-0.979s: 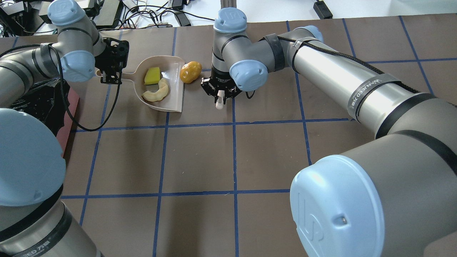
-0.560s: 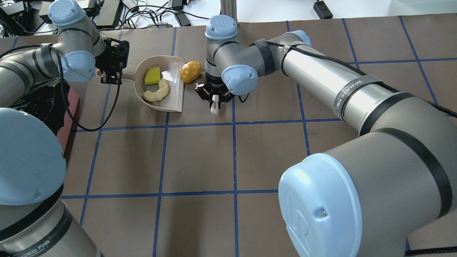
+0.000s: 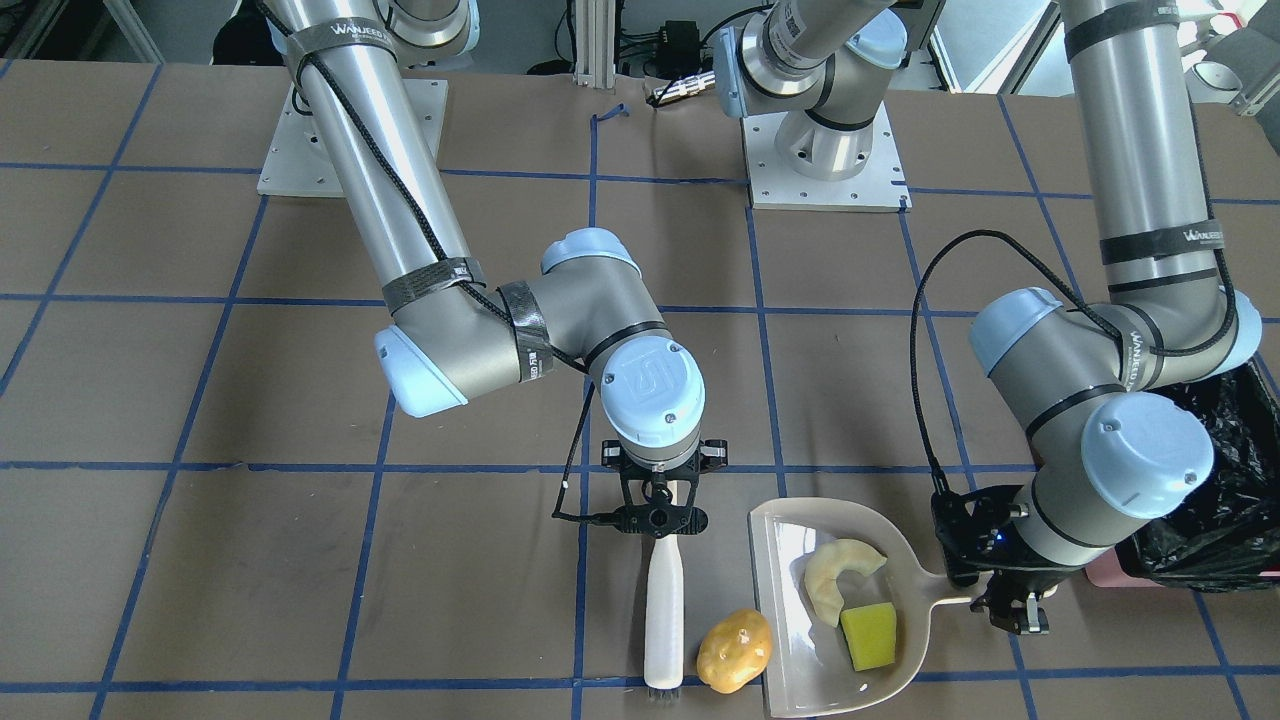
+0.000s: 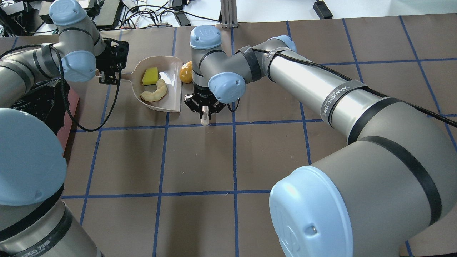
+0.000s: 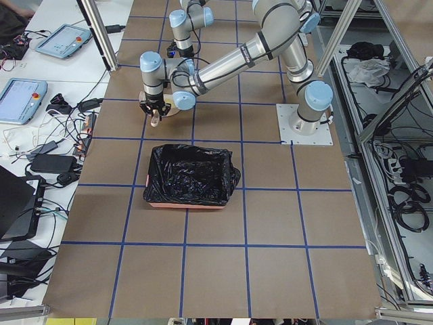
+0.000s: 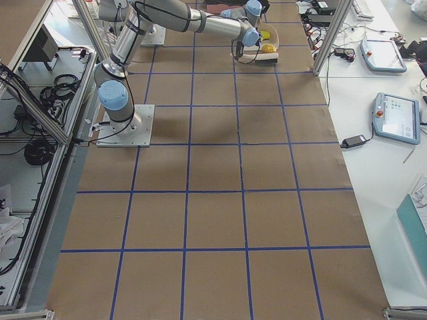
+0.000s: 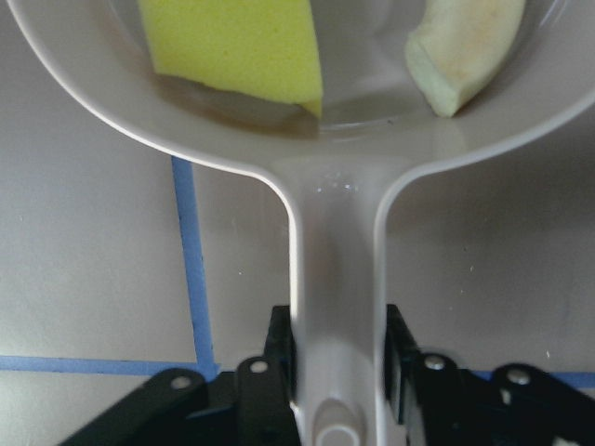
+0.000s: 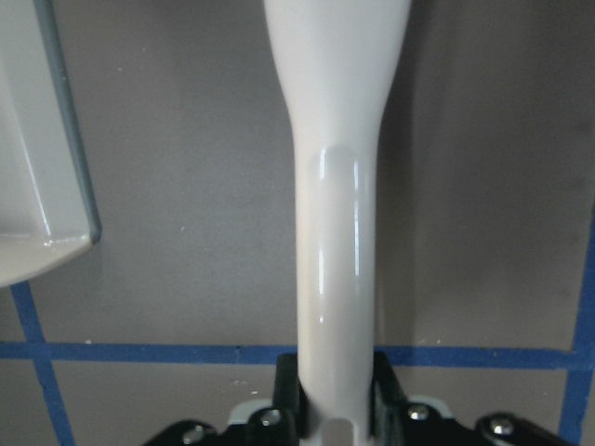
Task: Sweep and dump trash into bin
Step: 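Sweep the potato with the brush into the dustpan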
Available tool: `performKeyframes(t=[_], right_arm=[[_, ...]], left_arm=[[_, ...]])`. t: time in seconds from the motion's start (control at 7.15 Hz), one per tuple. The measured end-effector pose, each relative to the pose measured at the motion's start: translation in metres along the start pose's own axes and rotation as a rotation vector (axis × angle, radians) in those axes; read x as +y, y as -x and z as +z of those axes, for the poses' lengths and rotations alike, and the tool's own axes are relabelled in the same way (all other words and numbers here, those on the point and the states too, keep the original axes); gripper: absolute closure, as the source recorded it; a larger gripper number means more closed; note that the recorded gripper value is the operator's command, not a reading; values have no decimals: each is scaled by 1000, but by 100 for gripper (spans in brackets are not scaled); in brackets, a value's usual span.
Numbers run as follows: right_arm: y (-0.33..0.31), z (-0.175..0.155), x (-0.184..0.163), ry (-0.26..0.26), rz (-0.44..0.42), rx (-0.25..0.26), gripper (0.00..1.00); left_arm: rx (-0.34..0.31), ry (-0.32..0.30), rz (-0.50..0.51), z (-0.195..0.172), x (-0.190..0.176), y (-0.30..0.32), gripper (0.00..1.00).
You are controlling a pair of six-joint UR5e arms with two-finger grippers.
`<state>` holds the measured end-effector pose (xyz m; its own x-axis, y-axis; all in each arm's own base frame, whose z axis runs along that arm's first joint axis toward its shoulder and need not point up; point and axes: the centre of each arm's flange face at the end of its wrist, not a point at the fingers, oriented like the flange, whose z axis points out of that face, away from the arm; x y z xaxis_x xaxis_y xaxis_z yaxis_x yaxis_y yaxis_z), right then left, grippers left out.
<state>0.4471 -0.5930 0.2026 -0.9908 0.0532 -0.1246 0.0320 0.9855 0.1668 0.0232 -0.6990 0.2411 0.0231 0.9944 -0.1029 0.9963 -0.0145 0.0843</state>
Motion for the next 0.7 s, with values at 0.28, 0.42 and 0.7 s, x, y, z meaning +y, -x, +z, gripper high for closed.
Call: performKeyframes(t=[0.28, 0.42, 0.7], right_arm=[[13, 3, 9, 12, 15, -11, 100], [19, 5, 13, 24, 22, -27, 100], [32, 1, 19, 28, 29, -54, 100]], left_arm=[[0, 4, 9, 0, -6, 0, 80], [0, 5, 13, -1, -9, 0, 80], [0, 5, 15, -1, -12, 0, 80]])
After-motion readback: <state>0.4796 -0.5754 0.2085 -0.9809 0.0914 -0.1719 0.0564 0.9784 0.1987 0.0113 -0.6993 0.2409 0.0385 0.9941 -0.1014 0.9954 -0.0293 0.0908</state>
